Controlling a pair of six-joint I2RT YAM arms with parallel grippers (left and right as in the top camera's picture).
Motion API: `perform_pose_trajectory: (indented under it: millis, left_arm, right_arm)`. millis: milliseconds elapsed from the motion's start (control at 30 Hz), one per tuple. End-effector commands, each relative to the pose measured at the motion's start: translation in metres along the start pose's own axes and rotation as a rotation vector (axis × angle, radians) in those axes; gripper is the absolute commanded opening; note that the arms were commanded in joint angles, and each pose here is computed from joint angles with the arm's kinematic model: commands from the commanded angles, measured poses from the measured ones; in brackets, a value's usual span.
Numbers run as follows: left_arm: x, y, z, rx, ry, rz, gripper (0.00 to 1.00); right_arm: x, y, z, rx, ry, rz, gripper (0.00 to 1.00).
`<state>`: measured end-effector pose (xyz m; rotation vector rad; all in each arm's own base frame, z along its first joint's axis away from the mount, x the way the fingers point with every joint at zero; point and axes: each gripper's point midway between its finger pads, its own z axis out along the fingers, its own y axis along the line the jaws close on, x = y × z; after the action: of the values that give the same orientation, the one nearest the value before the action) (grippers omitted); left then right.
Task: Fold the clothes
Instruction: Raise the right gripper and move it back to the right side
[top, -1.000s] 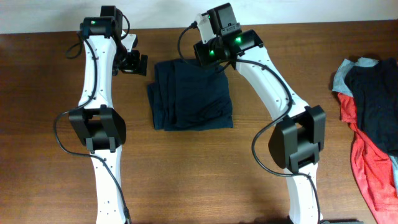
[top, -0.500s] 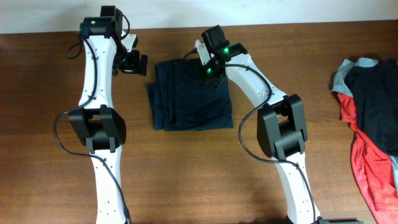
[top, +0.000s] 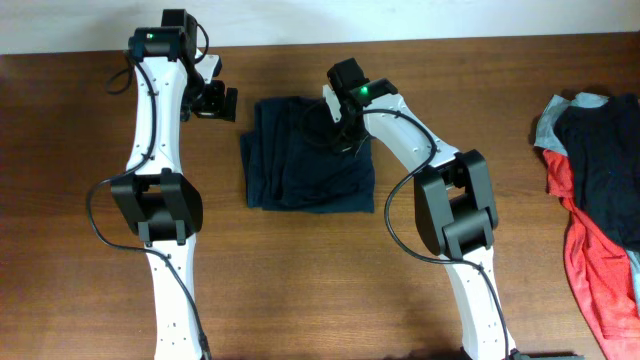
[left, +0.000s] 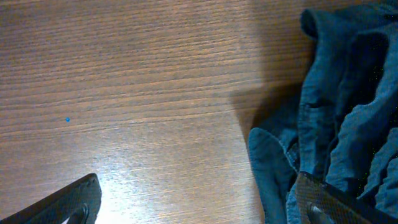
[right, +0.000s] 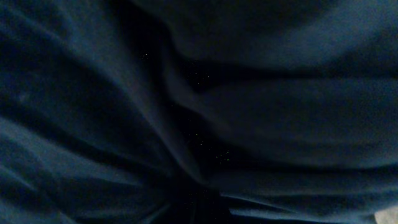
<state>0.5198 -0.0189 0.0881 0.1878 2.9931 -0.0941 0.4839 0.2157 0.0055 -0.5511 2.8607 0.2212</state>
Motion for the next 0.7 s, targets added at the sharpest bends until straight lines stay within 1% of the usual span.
perform_pose_trajectory:
  millis: [0,267,400,500,567,667]
  left_arm:
    - [-0.001,0.004,-0.003,-0.015,-0.008,-0.015,0.99]
    - [-0.001,0.004,-0.003,-0.015,-0.008,-0.016,0.99]
    - [-0.001,0.004,-0.003,-0.015,-0.008,-0.015,0.99]
    - [-0.001,0.004,-0.003,-0.015,-0.008,-0.015,0.99]
    - [-0.001,0.004,-0.003,-0.015,-0.008,-0.015,0.99]
    - [-0.001,0.004,-0.003,-0.015,-0.008,-0.015,0.99]
  right_arm:
    - [0.033,-0.014,0.018,0.043,0.113,0.038,0.04]
    - [0.012,-0.013,0.004,0.031,0.041,0.033,0.04]
    - [-0.015,0.015,-0.018,-0.121,-0.041,-0.025,0.04]
    - [-0.048,0.029,-0.058,-0.197,-0.155,-0.043,0.05]
    - [-0.064,0.033,-0.091,-0.223,-0.222,-0.047,0.12]
    - [-0.076,0.023,-0.144,-0.21,-0.286,-0.024,0.2]
